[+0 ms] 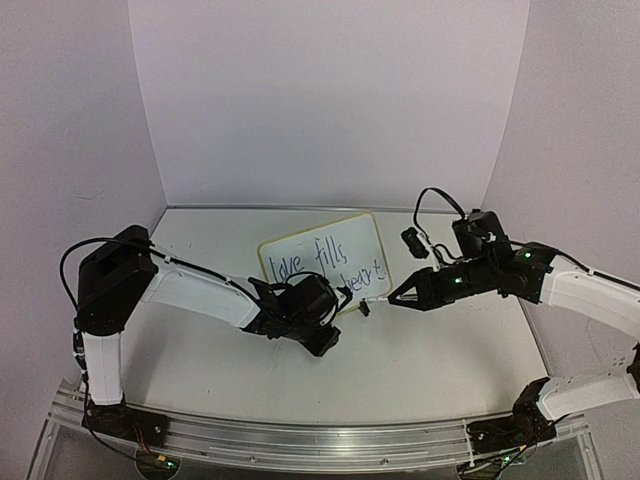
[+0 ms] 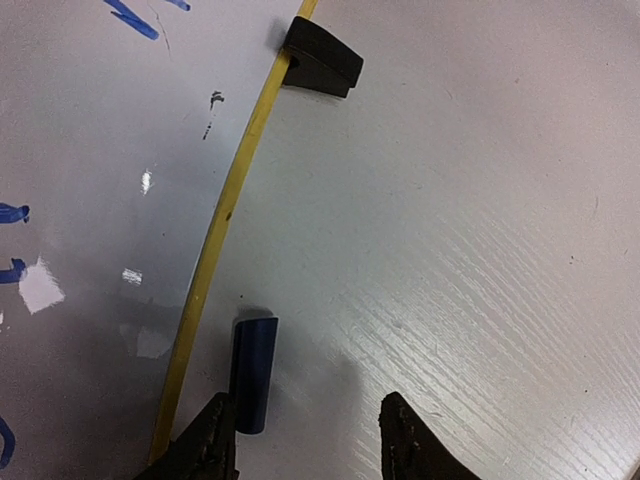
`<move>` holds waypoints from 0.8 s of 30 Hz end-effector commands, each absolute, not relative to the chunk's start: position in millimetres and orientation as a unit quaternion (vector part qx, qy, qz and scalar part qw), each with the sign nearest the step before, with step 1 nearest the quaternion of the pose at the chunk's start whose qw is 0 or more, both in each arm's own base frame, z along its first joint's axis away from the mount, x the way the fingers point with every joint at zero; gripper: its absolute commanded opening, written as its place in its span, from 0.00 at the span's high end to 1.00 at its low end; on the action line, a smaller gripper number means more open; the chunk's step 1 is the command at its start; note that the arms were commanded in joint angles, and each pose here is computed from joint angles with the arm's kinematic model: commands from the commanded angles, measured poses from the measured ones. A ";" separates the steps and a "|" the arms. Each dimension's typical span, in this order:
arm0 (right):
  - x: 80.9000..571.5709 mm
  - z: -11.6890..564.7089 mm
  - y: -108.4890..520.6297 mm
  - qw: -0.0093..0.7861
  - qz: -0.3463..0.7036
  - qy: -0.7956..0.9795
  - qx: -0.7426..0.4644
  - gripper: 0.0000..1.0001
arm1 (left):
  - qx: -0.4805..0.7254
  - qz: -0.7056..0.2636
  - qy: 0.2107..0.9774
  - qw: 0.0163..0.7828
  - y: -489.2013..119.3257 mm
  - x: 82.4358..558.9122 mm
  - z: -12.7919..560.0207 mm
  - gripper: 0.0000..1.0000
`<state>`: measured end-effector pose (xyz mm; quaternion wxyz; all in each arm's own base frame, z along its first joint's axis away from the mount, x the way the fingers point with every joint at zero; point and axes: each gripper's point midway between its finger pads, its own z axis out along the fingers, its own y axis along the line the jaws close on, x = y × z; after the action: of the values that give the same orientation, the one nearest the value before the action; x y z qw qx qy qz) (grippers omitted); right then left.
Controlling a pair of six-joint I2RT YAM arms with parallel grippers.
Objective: Write a sentence on the whiteboard
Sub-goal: Move the pen cap to the center of the board.
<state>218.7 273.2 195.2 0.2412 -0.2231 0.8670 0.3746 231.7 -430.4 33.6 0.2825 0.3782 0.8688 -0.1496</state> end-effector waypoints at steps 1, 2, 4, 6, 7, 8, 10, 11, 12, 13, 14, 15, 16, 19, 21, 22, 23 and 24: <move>221.1 209.2 274.2 0.264 0.388 0.855 -0.221 1.00 | 0.369 -0.137 0.867 0.305 -436.3 245.8 41.7 0.52; 220.6 209.4 274.3 0.264 0.389 0.854 -0.221 1.00 | 0.362 -0.140 0.869 0.306 -435.5 248.4 41.9 0.54; 220.4 209.4 274.0 0.265 0.390 0.854 -0.220 1.00 | 0.359 -0.147 0.868 0.309 -436.5 250.0 43.0 0.54; 220.1 209.0 273.9 0.264 0.390 0.854 -0.220 1.00 | 0.360 -0.150 0.868 0.309 -438.1 250.2 42.9 0.54; 219.9 209.0 273.8 0.265 0.390 0.854 -0.220 1.00 | 0.360 -0.150 0.868 0.308 -439.3 251.1 41.9 0.54; 219.9 208.9 273.8 0.265 0.391 0.854 -0.219 1.00 | 0.361 -0.149 0.868 0.306 -439.6 251.3 41.0 0.55; 219.6 209.3 273.8 0.265 0.391 0.853 -0.220 1.00 | 0.361 -0.147 0.870 0.302 -439.3 252.5 37.3 0.55; 219.3 209.7 273.6 0.265 0.392 0.853 -0.219 1.00 | 0.358 -0.147 0.872 0.301 -438.5 253.9 35.7 0.55; 219.1 209.7 273.4 0.265 0.392 0.853 -0.219 1.00 | 0.357 -0.146 0.872 0.300 -437.8 254.9 34.5 0.55; 218.8 209.7 273.2 0.265 0.392 0.853 -0.219 1.00 | 0.354 -0.146 0.874 0.298 -437.2 255.8 33.3 0.55; 218.5 209.8 272.9 0.266 0.393 0.853 -0.219 1.00 | 0.351 -0.146 0.876 0.296 -436.4 256.8 31.6 0.55; 218.2 209.7 272.7 0.265 0.393 0.853 -0.218 1.00 | 0.350 -0.146 0.877 0.295 -436.1 257.4 30.5 0.55; 217.9 210.1 272.3 0.267 0.393 0.853 -0.218 1.00 | 0.346 -0.149 0.879 0.293 -436.2 258.3 30.1 0.55; 217.2 209.4 271.6 0.266 0.393 0.853 -0.217 1.00 | 0.343 -0.150 0.881 0.287 -436.5 257.4 27.3 0.55; 217.1 209.2 271.4 0.267 0.393 0.853 -0.216 1.00 | 0.342 -0.153 0.883 0.283 -436.9 256.0 25.6 0.55; 216.8 209.2 271.3 0.266 0.393 0.853 -0.216 1.00 | 0.341 -0.154 0.884 0.279 -436.5 254.9 23.9 0.55; 216.5 208.9 271.3 0.266 0.394 0.853 -0.216 1.00 | 0.340 -0.156 0.886 0.275 -436.6 253.4 22.6 0.55; 216.4 208.9 271.2 0.266 0.394 0.853 -0.216 1.00 | 0.339 -0.157 0.887 0.272 -436.1 252.5 21.1 0.55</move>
<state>216.3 271.6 202.9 0.2539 -0.2172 0.8599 0.3860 248.5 -437.9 30.6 0.2870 0.3534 0.8760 -0.1589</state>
